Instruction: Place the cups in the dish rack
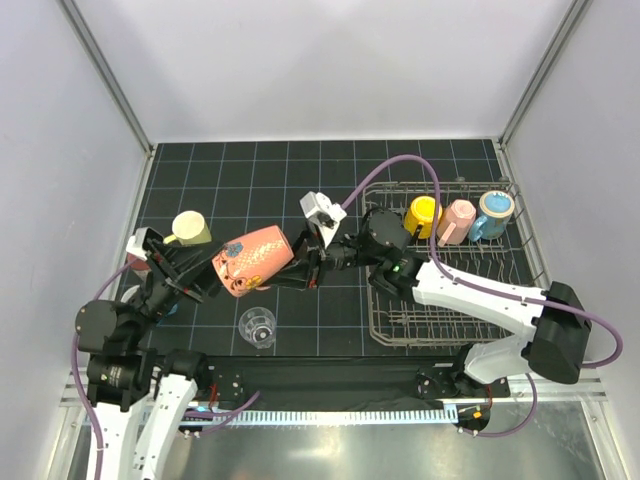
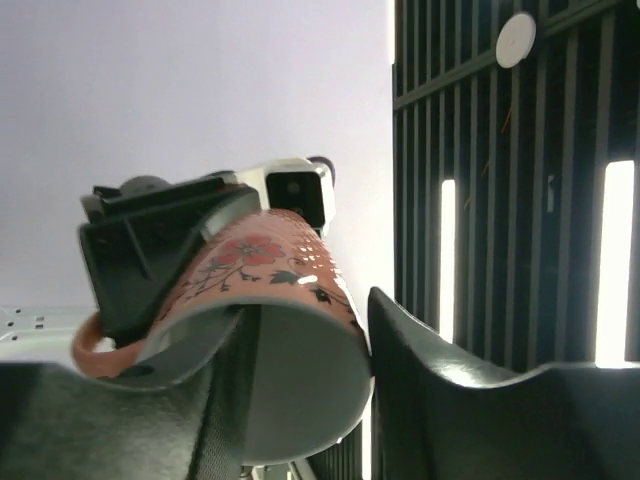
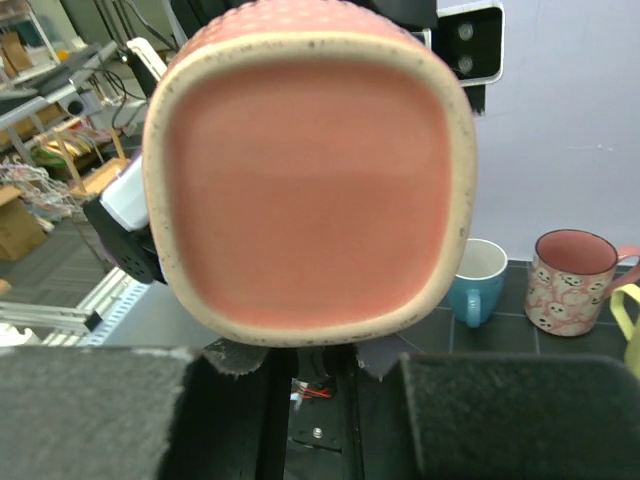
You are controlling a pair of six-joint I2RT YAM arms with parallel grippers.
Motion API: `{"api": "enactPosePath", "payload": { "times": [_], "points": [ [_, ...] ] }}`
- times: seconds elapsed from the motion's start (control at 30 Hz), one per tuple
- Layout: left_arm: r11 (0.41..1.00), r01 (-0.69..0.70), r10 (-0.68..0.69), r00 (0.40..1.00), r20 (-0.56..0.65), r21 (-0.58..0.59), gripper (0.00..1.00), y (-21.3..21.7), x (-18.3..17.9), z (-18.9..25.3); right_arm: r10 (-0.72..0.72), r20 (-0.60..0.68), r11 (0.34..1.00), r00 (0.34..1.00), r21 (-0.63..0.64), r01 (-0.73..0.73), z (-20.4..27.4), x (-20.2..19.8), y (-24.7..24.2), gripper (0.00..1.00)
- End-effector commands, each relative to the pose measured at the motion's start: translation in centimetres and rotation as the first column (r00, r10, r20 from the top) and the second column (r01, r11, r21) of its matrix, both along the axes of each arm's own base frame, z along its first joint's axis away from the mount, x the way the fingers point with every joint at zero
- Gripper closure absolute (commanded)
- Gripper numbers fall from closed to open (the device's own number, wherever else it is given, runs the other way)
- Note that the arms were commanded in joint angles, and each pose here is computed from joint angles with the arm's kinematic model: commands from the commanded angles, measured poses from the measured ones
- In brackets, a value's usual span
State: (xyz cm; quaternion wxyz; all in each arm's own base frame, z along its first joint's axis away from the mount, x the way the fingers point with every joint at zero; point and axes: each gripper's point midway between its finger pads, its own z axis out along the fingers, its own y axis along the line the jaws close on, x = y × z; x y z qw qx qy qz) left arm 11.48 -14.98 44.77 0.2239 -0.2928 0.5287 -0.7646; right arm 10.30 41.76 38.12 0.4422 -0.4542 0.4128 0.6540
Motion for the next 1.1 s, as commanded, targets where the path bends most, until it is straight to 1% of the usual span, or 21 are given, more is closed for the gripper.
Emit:
{"api": "enactPosePath", "payload": {
  "times": [0.0, 0.03, 0.13, 0.3, 0.33, 0.4, 0.43, 0.5, 0.53, 0.57, 0.6, 0.63, 0.67, 0.7, 0.73, 0.83, 0.87, 0.93, 0.97, 1.03, 1.07],
  "points": [
    [0.995, -0.064, 0.054, 0.991, -0.123, -0.082, 0.52, 1.1, 1.4, -1.5, -0.028, 0.013, 0.98, 1.0, 0.2, 0.025, 7.0, -1.7, -2.9, 0.96],
    [0.995, -0.071, 0.06, 0.989, -0.132, -0.076, 0.43, 1.1, 1.4, -2.1, -0.046, -0.01, 0.982, 0.999, 0.184, 0.047, 6.9, -1.5, -3.1, 0.96],
    [0.994, -0.093, 0.083, 0.983, -0.164, -0.051, 0.3, 1.3, 1.6, -3.7, -0.09, -0.058, 0.978, 0.994, 0.182, 0.099, 6.9, -1.1, -3.9, 0.96],
    [0.991, -0.134, 0.13, 0.972, -0.195, -0.008, 0.2, 1.6, 1.8, -5.6, -0.272, -0.163, 0.949, 0.948, 0.114, 0.293, 5.9, 1.6, -5.0, 0.96],
    [0.99, -0.142, 0.142, 0.972, -0.185, 0.012, 0.18, 1.7, 1.7, -5.8, -0.382, -0.213, 0.916, 0.899, 0.039, 0.399, 4.4, 3.6, -5.2, 0.96],
    [0.987, -0.154, 0.159, 0.97, -0.183, 0.042, 0.18, 1.7, 1.8, -6.4, -0.486, -0.227, 0.868, 0.844, -0.015, 0.496, 4.0, 5.2, -6.3, 0.96],
    [0.986, -0.152, 0.163, 0.965, -0.205, 0.066, 0.18, 1.7, 1.9, -7.2, -0.572, -0.234, 0.82, 0.786, -0.128, 0.558, 1.6, 6.5, -6.8, 0.96],
    [0.976, -0.17, 0.192, 0.965, -0.176, 0.134, 0.18, 1.7, 2.0, -8.0, -0.738, -0.249, 0.673, 0.627, -0.212, 0.709, 0.5, 9.8, -9.1, 0.96],
    [0.971, -0.17, 0.2, 0.964, -0.176, 0.169, 0.18, 1.6, 2.2, -8.7, -0.803, -0.244, 0.597, 0.545, -0.32, 0.736, -2.1, 11.2, -10.4, 0.96],
    [0.962, -0.167, 0.202, 0.968, -0.151, 0.215, 0.18, 1.5, 2.5, -9.2, -0.867, -0.233, 0.498, 0.44, -0.363, 0.788, -3.0, 13.0, -12.0, 0.96],
    [0.956, -0.16, 0.199, 0.969, -0.144, 0.246, 0.18, 1.3, 2.9, -9.8, -0.908, -0.222, 0.419, 0.357, -0.416, 0.807, -4.3, 14.1, -13.4, 0.96],
    [0.952, -0.146, 0.189, 0.972, -0.139, 0.269, 0.17, 1.0, 3.1, -10.2, -0.954, -0.178, 0.299, 0.24, -0.523, 0.798, -7.2, 15.4, -16.0, 0.96],
    [0.943, -0.123, 0.168, 0.978, -0.123, 0.31, 0.17, 0.6, 3.4, -10.8, -0.979, -0.149, 0.2, 0.14, -0.555, 0.808, -8.1, 16.4, -18.1, 0.96],
    [0.939, -0.061, 0.12, 0.98, -0.158, 0.338, 0.17, -0.1, 3.9, -11.8, -0.988, -0.134, 0.145, 0.081, -0.587, 0.796, -9.0, 16.8, -19.8, 0.96],
    [0.933, -0.029, 0.094, 0.982, -0.165, 0.358, 0.16, -0.5, 4.0, -12.2, -0.996, -0.091, 0.044, -0.019, -0.641, 0.767, -11.4, 17.7, -22.9, 0.96],
    [0.901, 0.006, 0.053, 0.991, -0.125, 0.433, 0.14, -1.1, 4.5, -12.4, -0.991, -0.043, -0.062, -0.126, -0.689, 0.723, -14.1, 17.8, -27.5, 0.96],
    [0.894, -0.004, 0.055, 0.993, -0.101, 0.449, 0.13, -1.0, 4.6, -12.3, -0.98, -0.022, -0.126, -0.197, -0.699, 0.704, -14.8, 18.4, -29.8, 0.96],
    [0.874, -0.054, 0.079, 0.996, -0.032, 0.484, 0.12, -0.7, 4.7, -11.6, -0.96, 0.039, -0.215, -0.278, -0.738, 0.64, -17.1, 18.0, -32.8, 0.96],
    [0.87, -0.071, 0.09, 0.996, -0.016, 0.489, 0.12, -0.5, 4.8, -11.4, -0.936, 0.058, -0.271, -0.346, -0.747, 0.607, -17.8, 18.3, -35.2, 0.96],
    [0.864, -0.094, 0.108, 0.994, 0.001, 0.495, 0.12, -0.3, 4.8, -11.3, -0.905, 0.091, -0.328, -0.415, -0.771, 0.546, -20.0, 17.6, -37.8, 0.96],
    [0.862, -0.097, 0.112, 0.994, 0.001, 0.498, 0.12, -0.2, 4.9, -11.3, -0.871, 0.087, -0.363, -0.483, -0.776, 0.516, -20.5, 17.5, -39.8, 0.96]
  ]
}}
